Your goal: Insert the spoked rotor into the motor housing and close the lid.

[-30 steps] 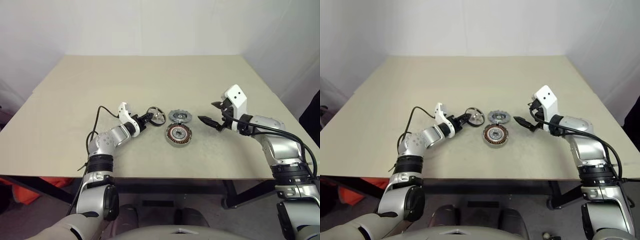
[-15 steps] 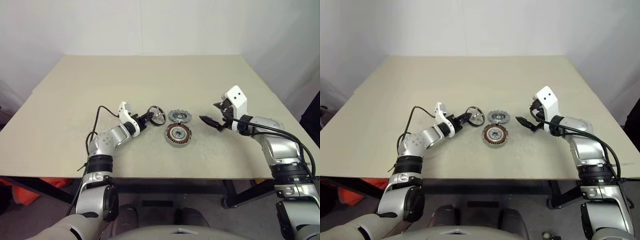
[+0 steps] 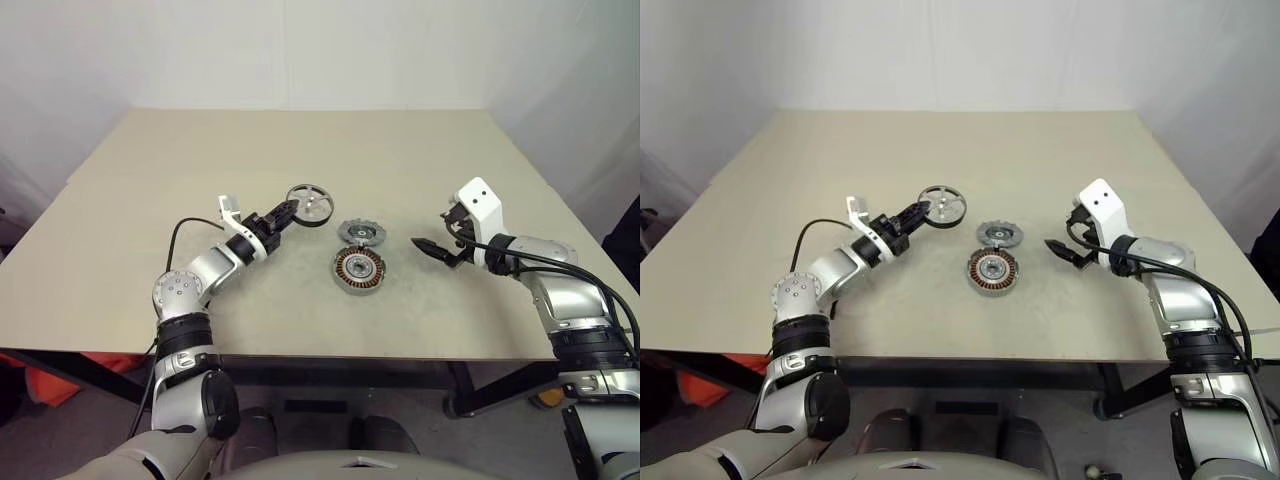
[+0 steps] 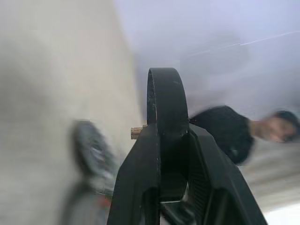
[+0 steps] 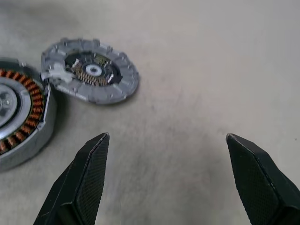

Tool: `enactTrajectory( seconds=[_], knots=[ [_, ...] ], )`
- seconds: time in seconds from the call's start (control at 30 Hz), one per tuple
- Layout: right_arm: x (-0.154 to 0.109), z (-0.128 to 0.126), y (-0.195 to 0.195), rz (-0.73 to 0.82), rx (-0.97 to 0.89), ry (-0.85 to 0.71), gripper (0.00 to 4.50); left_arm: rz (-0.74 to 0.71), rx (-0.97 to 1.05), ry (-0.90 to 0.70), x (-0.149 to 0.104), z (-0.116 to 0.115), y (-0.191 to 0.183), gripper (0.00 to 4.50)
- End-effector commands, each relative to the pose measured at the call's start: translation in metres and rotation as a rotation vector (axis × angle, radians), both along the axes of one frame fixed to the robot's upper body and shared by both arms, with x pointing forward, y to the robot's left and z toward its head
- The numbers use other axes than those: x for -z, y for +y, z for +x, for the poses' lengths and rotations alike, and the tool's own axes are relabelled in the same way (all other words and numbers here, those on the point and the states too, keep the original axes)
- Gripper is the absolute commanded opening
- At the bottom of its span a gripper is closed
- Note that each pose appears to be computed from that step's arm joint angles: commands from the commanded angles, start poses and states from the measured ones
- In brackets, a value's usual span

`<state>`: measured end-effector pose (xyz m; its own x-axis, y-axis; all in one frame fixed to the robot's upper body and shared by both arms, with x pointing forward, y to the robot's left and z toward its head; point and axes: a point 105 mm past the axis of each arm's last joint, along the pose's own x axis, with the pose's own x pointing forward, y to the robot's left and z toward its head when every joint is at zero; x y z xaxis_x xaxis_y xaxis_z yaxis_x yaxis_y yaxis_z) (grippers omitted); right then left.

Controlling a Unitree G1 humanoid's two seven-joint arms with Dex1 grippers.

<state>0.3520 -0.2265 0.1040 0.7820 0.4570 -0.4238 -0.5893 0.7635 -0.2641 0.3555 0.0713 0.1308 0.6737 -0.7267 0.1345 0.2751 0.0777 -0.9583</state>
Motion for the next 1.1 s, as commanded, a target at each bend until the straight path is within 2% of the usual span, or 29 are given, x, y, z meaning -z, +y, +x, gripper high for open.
enactTrajectory(
  seconds=[0.03, 0.2, 0.37, 0.7, 1.1],
  knots=[
    [-0.007, -0.002, -0.005, -0.05, -0.009, -0.018, 4.5, 0.014, 0.197, -0.059, -0.018, -0.022, -0.032, 0.43],
    [-0.008, -0.009, -0.006, -0.052, -0.022, -0.01, 4.5, 0.101, 0.304, 0.005, 0.005, -0.035, -0.039, 0.43],
    [-0.004, -0.022, -0.006, -0.061, -0.061, 0.007, 4.5, 0.169, 0.297, 0.038, 0.02, -0.033, -0.034, 0.43],
    [-0.003, -0.033, 0.004, -0.056, -0.129, 0.02, 4.5, 0.107, 0.335, 0.051, 0.021, -0.031, -0.05, 0.43],
    [-0.006, -0.037, 0.009, -0.045, -0.155, 0.011, 4.5, 0.159, 0.354, 0.11, 0.043, -0.027, -0.062, 0.43]
  ],
)
